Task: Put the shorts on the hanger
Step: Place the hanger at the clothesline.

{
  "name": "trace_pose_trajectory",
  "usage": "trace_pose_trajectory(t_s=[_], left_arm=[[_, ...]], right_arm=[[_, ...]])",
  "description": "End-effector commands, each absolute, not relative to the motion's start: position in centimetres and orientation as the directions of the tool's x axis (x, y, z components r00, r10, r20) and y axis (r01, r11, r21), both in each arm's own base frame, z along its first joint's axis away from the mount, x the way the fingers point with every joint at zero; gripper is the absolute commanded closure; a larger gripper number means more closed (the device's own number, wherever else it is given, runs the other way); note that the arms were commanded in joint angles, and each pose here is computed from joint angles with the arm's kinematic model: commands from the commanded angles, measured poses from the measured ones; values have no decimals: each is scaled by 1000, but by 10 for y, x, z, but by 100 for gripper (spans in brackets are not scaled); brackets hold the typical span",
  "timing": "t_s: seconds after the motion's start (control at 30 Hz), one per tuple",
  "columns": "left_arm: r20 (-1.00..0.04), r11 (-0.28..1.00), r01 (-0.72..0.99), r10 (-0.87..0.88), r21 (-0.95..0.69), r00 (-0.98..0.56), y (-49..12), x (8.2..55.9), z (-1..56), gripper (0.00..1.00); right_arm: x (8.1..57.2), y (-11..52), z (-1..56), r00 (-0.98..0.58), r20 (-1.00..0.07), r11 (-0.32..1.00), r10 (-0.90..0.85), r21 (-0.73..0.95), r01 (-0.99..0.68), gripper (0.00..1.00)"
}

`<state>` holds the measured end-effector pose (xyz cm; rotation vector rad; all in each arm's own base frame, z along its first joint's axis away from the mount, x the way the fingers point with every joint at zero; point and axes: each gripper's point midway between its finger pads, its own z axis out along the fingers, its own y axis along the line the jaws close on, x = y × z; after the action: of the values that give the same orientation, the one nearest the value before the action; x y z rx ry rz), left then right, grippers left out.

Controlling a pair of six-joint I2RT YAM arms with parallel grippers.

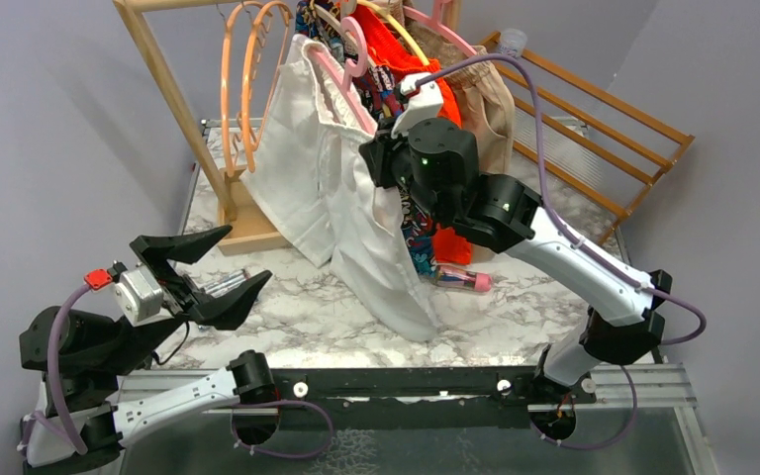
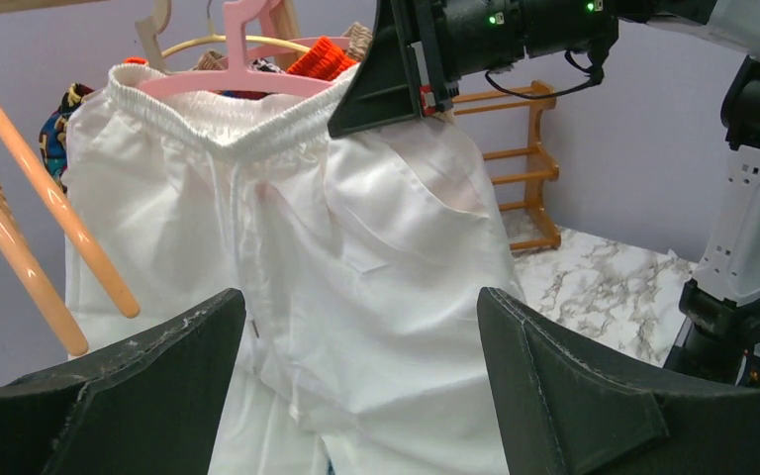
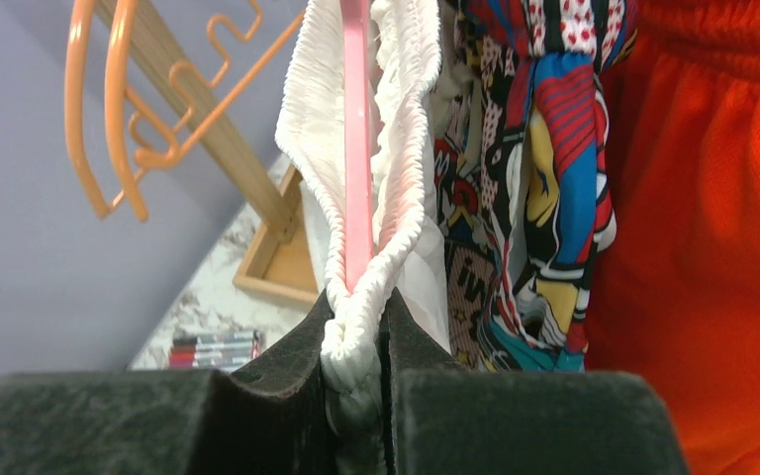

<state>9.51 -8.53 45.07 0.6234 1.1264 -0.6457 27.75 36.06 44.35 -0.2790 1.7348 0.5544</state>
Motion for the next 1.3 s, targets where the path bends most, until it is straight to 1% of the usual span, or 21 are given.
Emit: trace_pose_trajectory(t_s=[0.0, 0.3, 0.67, 0.8, 1.0, 1.27], left_arm=[[-935, 697, 715, -213, 59, 284, -71, 96, 453, 11], [-926, 713, 701, -249, 22, 282, -58, 95, 453, 11], [-942, 685, 728, -236, 13, 239, -80, 99, 434, 12], [-943, 683, 730, -242, 1, 228, -81, 99, 430, 12], [-948, 681, 732, -234, -2, 215, -85, 100, 423, 12], [-957, 675, 738, -219, -6, 192, -94, 103, 408, 12]], right_arm=[[298, 364, 495, -105, -947, 855, 303, 319, -410, 99], [317, 384, 521, -4, -950, 867, 314, 288, -407, 99], [342, 410, 533, 109, -952, 897, 285, 225, -380, 99], [352, 416, 528, 112, -954, 899, 278, 218, -379, 99], [369, 420, 516, 81, -950, 889, 301, 249, -385, 99], [388, 425, 514, 83, -939, 878, 334, 278, -391, 99]])
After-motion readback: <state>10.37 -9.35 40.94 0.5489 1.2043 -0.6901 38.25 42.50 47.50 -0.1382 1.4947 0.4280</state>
